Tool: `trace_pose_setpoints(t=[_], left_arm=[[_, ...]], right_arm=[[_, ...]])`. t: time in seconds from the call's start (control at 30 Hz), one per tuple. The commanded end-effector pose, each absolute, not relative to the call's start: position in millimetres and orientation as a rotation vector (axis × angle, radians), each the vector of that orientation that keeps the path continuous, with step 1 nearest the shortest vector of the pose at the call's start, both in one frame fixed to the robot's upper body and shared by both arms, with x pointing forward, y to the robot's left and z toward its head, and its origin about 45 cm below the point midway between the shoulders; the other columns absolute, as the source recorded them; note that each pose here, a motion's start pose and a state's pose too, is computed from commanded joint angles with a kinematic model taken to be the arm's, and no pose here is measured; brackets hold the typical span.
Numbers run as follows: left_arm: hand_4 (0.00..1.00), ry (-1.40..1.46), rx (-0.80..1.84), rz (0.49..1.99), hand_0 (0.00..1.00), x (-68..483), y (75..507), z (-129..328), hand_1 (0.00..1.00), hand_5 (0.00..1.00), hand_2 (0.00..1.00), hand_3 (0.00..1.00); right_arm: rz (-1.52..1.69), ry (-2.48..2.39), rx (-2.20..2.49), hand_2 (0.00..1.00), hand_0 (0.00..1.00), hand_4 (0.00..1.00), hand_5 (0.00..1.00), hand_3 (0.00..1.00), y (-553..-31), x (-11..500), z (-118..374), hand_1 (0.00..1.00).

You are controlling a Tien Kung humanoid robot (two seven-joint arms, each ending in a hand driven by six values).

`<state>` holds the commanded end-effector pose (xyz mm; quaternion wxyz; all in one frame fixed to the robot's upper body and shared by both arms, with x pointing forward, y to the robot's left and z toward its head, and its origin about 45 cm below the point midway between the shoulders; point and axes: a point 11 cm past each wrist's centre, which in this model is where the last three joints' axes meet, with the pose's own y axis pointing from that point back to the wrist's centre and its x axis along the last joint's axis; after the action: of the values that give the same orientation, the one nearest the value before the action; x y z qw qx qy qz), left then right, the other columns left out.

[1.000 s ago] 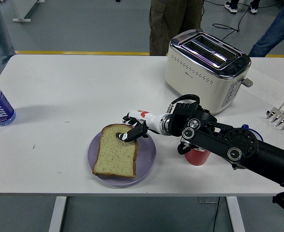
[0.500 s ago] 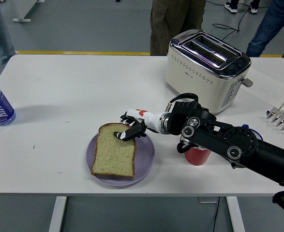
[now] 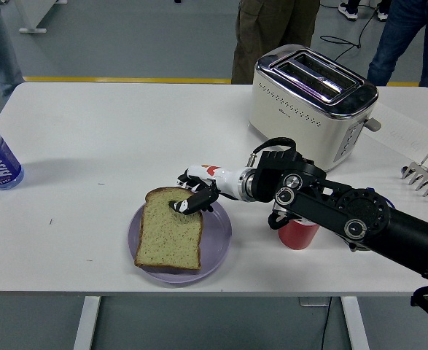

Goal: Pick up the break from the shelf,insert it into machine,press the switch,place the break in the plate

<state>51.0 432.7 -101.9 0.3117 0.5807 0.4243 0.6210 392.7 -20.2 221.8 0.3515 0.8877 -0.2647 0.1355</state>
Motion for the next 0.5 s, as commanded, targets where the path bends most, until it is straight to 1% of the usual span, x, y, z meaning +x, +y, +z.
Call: trace_pose_setpoints(t=[0.1,0.13,0.3,0.33,0.5], left_arm=[[0.346,1.120,1.531,1.640,0.638,51.4,432.7,-101.8,0.486,0.826,0.455,0.552],[0.345,1.119,1.530,1.640,0.638,51.7,432.7,-101.8,0.487,0.825,0.455,0.551],[0.345,1.118,1.529,1.641,0.638,52.4,432.8,-101.7,0.487,0.825,0.455,0.551],[0.345,1.118,1.528,1.642,0.639,52.6,432.9,-101.6,0.486,0.826,0.455,0.551],[0.345,1.118,1.527,1.642,0.639,52.9,432.8,-101.6,0.486,0.826,0.455,0.551]], right_arm=[[0.357,-0.687,2.300,0.439,0.177,0.567,0.166,0.495,-20.0,393.3,223.3,0.243],[0.360,-0.687,2.300,0.491,0.266,0.578,0.166,0.511,-20.0,393.4,223.7,0.324],[0.371,-0.684,2.302,0.491,0.266,0.578,0.166,0.511,-19.8,393.7,225.5,0.324],[0.374,-0.683,2.302,0.521,0.346,0.588,0.171,0.531,-19.8,393.7,225.8,0.376],[0.382,-0.677,2.302,0.521,0.346,0.588,0.171,0.531,-19.5,393.7,226.5,0.376]])
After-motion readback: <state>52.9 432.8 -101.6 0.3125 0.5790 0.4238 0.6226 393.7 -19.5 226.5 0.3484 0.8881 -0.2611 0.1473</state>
